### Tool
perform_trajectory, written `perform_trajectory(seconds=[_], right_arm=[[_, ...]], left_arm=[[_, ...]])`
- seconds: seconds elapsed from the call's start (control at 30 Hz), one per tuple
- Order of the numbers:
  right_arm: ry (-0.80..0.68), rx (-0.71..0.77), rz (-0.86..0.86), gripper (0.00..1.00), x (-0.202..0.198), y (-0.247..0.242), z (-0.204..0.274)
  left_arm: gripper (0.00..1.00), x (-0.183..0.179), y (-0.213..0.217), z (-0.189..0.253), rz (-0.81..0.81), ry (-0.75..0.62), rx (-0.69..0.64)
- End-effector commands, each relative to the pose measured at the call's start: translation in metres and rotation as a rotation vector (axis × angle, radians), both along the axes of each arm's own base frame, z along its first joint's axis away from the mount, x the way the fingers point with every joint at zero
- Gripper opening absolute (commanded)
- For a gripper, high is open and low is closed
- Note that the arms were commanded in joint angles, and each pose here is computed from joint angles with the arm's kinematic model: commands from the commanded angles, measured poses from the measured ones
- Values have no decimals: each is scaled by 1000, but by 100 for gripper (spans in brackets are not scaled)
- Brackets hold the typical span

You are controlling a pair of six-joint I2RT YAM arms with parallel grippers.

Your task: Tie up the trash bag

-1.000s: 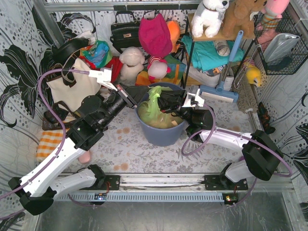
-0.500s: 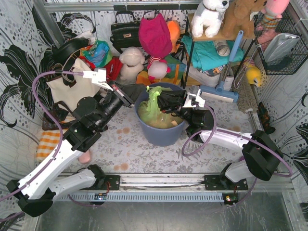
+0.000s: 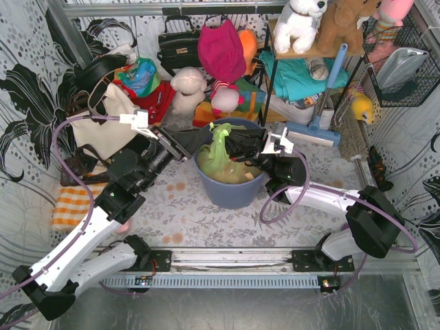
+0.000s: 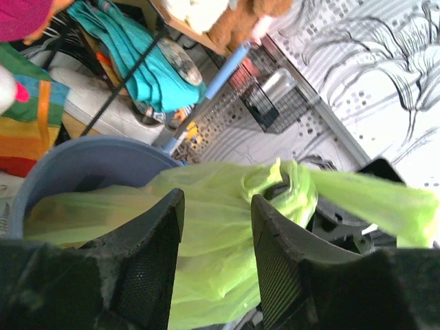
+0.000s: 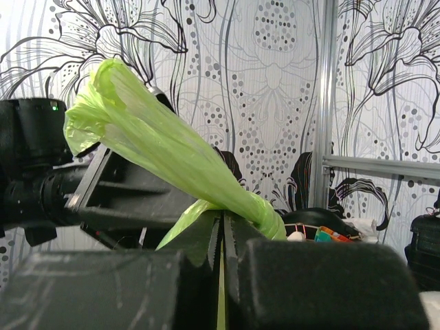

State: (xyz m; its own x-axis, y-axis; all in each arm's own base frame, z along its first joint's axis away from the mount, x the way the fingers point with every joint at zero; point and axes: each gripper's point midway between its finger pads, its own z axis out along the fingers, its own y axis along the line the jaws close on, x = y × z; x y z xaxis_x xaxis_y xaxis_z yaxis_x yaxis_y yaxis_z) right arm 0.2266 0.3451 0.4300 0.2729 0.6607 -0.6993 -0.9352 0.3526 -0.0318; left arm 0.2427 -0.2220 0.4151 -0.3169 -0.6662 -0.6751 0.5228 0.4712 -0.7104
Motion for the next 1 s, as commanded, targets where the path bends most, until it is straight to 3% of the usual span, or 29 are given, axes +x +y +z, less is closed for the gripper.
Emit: perform_trajectory(seconds=[0.0, 0.23, 0.33, 0.57, 0.97], right_arm=[[-83, 101, 30, 0, -20, -15, 35], [-88, 94, 49, 0, -21, -12, 37], [-91, 90, 56, 0, -22, -11, 37], [-98, 82, 59, 0, -25, -12, 39], [-87, 90, 84, 0, -26, -11, 40]], left_arm=[[53, -22, -5, 22, -81, -255, 30], [53, -36, -13, 24, -145, -548, 246], [53, -35, -13, 24, -163, -611, 289], [49, -27, 1, 30, -253, -697, 297], [40, -45, -4, 29, -589, -844, 278]])
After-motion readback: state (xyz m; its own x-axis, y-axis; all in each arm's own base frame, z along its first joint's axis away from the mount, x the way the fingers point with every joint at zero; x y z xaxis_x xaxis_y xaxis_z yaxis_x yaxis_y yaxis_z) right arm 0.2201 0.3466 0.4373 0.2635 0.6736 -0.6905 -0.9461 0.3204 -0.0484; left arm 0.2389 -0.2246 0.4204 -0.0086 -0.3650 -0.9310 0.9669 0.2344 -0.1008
